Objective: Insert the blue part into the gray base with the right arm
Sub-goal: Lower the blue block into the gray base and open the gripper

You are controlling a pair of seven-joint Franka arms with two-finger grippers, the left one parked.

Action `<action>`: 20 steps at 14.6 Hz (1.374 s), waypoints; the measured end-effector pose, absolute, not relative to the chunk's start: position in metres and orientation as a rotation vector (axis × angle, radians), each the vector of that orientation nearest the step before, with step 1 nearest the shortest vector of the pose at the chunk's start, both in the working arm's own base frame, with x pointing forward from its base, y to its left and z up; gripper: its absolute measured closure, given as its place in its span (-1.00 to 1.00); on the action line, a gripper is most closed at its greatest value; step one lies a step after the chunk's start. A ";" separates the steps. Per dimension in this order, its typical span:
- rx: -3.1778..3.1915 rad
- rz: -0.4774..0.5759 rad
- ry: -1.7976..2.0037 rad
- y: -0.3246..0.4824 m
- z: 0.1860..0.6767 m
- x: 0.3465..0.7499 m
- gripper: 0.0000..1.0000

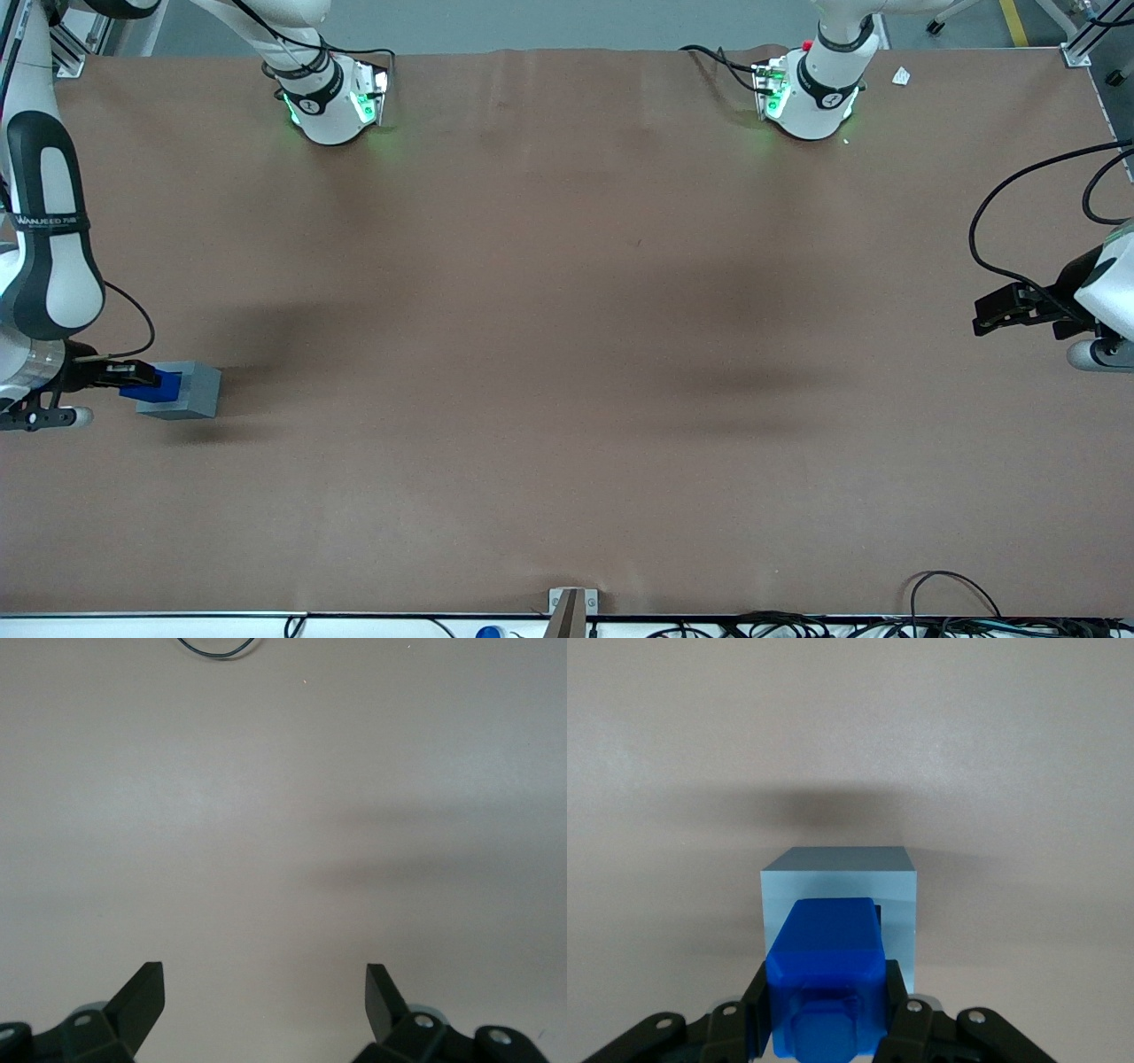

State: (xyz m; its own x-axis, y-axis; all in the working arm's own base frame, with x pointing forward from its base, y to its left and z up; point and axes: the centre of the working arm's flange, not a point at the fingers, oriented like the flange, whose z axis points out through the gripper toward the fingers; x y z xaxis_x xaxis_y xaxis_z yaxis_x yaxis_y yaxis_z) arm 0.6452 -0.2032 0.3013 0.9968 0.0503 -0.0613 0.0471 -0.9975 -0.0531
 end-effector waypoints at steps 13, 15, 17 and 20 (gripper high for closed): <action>-3.085 0.128 -0.037 -0.207 0.295 0.640 -0.02; -3.086 0.128 -0.038 -0.206 0.295 0.640 -0.24; -3.087 0.125 -0.037 -0.207 0.296 0.640 -0.68; -3.094 0.090 -0.028 -0.206 0.313 0.645 -1.00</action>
State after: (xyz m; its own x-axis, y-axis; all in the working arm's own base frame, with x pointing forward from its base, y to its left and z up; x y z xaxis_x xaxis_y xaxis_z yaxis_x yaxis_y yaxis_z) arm 0.6454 -0.2058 0.3129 0.9982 0.0196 -0.0575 0.0170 -0.9988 -0.0464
